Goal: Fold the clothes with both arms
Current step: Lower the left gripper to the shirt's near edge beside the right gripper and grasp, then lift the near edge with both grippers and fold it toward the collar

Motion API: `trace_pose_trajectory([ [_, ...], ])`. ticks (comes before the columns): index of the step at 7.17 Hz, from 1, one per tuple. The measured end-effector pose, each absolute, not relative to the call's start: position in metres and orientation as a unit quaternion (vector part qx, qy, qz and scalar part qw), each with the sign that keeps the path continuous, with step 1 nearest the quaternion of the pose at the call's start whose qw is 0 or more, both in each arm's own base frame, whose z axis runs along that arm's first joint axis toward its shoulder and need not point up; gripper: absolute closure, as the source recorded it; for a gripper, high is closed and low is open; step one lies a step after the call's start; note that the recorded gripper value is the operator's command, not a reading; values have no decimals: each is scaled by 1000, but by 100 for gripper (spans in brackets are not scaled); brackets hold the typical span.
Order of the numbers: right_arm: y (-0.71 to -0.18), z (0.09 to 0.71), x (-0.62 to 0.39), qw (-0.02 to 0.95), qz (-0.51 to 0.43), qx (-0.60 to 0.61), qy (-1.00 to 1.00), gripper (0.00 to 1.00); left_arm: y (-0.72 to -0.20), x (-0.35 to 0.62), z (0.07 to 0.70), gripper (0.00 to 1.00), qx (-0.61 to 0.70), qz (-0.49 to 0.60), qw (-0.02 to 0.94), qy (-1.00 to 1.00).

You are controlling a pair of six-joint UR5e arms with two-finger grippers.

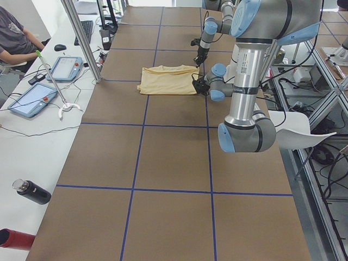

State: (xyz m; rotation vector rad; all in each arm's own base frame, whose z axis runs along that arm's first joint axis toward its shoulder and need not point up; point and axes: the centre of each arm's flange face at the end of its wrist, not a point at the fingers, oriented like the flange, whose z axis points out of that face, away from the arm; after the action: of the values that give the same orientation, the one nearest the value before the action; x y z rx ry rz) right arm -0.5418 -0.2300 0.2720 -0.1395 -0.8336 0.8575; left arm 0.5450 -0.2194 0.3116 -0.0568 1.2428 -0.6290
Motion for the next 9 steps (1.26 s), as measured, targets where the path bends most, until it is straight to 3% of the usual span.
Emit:
trace_pose_trajectory([
  [6, -245, 250, -494, 803, 415, -67, -423, 100, -229, 465, 228, 100, -44, -274, 737, 616],
  [9, -381, 231, -474, 785, 451, -67, -420, 100, -361, 452, 215, 100, 30, -281, 747, 602],
])
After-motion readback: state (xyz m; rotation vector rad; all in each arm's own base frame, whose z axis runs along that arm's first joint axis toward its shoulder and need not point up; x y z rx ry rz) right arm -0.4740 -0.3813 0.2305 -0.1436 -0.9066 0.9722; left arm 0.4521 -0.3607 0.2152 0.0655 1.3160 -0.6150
